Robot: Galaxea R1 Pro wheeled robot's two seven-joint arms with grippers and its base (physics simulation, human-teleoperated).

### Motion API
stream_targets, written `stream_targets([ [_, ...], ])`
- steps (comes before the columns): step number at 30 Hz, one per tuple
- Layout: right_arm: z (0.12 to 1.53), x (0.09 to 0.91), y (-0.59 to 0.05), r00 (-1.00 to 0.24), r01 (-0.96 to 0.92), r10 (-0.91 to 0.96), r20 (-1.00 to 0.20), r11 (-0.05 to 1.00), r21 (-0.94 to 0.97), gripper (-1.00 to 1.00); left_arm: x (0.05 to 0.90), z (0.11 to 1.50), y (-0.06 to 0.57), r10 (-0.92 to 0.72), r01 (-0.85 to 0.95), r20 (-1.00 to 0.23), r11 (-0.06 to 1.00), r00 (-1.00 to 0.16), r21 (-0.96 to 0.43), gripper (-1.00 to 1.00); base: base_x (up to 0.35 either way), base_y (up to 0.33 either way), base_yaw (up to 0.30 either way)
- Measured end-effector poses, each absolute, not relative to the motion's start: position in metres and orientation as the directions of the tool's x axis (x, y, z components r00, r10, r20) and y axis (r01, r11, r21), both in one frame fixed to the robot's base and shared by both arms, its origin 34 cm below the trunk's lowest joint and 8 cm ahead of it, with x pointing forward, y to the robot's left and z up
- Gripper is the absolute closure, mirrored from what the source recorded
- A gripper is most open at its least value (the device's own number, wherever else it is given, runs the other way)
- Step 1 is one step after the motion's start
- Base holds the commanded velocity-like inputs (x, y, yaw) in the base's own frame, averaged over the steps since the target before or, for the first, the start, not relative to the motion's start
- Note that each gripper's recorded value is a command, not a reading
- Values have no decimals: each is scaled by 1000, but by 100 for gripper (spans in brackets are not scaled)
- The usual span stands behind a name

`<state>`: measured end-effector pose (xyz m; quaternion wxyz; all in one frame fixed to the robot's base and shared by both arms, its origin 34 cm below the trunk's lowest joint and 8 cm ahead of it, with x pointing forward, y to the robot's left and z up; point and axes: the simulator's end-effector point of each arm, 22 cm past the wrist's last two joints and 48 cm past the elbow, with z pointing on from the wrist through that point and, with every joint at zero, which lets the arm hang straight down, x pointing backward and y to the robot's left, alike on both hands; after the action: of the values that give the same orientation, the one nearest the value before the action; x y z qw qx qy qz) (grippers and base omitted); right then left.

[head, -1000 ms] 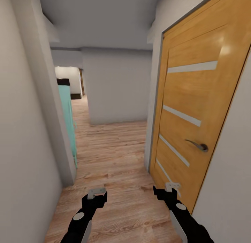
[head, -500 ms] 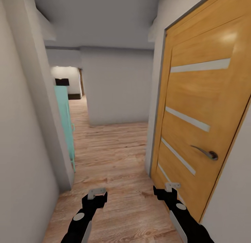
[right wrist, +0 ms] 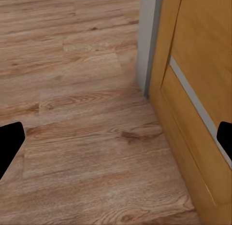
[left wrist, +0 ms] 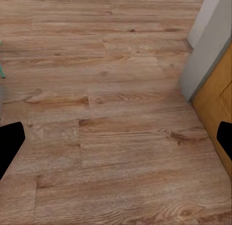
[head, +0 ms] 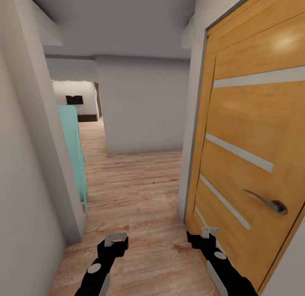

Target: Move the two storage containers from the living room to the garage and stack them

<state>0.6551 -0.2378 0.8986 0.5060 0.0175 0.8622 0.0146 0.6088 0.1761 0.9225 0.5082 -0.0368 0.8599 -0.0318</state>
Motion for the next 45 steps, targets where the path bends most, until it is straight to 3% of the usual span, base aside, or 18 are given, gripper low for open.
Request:
stream_targets([
  [10, 863, 635, -245, -548, 28, 42, -835, 999, 32, -100, 607, 915, 186, -96, -46, -870, 995, -484, -85, -100, 312, 0, 0],
  [23, 819, 603, -256, -580, 48, 36, -814, 999, 10, -100, 533, 794, 192, -123, -94, -746, 992, -654, -82, -100, 295, 0, 0],
  [45, 777, 565, -261, -671, 52, 27, -741, 999, -11, -100, 501, 758, 229, -175, -178, -699, 982, -693, -69, -100, 202, 0, 0],
])
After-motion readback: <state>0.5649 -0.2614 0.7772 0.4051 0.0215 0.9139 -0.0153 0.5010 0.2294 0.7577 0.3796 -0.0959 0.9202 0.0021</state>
